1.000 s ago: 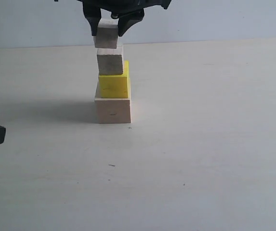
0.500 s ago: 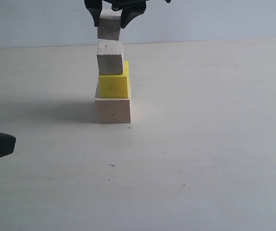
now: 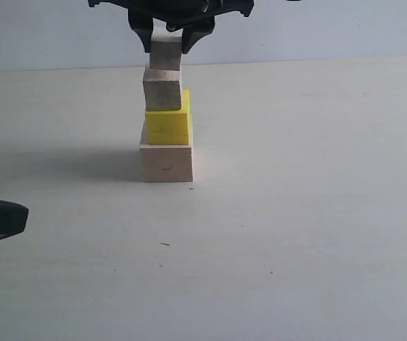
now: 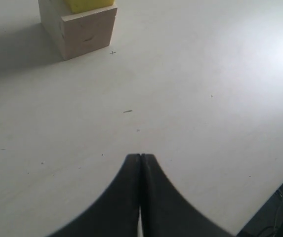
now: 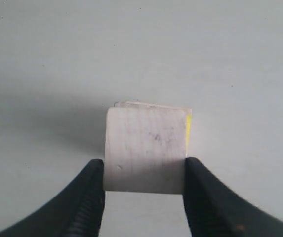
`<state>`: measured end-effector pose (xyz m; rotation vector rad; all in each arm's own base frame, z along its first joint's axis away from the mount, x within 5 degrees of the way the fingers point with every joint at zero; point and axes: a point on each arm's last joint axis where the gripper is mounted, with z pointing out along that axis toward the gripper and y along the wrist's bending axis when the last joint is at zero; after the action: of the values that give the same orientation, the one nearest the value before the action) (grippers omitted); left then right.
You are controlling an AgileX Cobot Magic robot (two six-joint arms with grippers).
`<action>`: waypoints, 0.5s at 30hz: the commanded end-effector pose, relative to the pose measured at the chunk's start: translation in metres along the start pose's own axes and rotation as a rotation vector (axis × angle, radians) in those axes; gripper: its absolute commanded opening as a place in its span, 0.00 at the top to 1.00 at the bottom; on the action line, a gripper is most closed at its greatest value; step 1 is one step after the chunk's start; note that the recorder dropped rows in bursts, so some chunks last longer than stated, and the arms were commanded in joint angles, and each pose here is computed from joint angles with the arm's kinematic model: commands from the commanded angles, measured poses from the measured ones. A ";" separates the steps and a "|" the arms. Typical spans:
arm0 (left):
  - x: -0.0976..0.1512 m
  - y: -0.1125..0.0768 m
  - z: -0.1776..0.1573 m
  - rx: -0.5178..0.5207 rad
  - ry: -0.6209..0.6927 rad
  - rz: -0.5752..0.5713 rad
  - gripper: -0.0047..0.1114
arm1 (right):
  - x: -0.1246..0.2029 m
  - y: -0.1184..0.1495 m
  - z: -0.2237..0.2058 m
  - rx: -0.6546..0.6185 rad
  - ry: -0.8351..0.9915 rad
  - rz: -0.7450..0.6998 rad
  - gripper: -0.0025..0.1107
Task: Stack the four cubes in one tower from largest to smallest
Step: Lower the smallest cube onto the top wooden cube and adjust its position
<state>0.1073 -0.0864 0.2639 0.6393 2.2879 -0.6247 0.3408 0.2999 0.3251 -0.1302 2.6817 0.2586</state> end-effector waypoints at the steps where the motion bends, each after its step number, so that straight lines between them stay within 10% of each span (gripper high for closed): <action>1: 0.000 -0.002 -0.002 0.013 -0.006 -0.004 0.96 | -0.002 0.000 -0.003 -0.001 -0.022 0.002 0.98; 15: -0.001 -0.002 -0.002 0.014 -0.007 -0.006 0.96 | -0.001 0.001 0.007 0.011 -0.006 -0.007 0.98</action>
<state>0.1072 -0.0865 0.2639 0.6388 2.2893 -0.6274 0.3427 0.3015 0.3194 -0.1238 2.6917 0.2480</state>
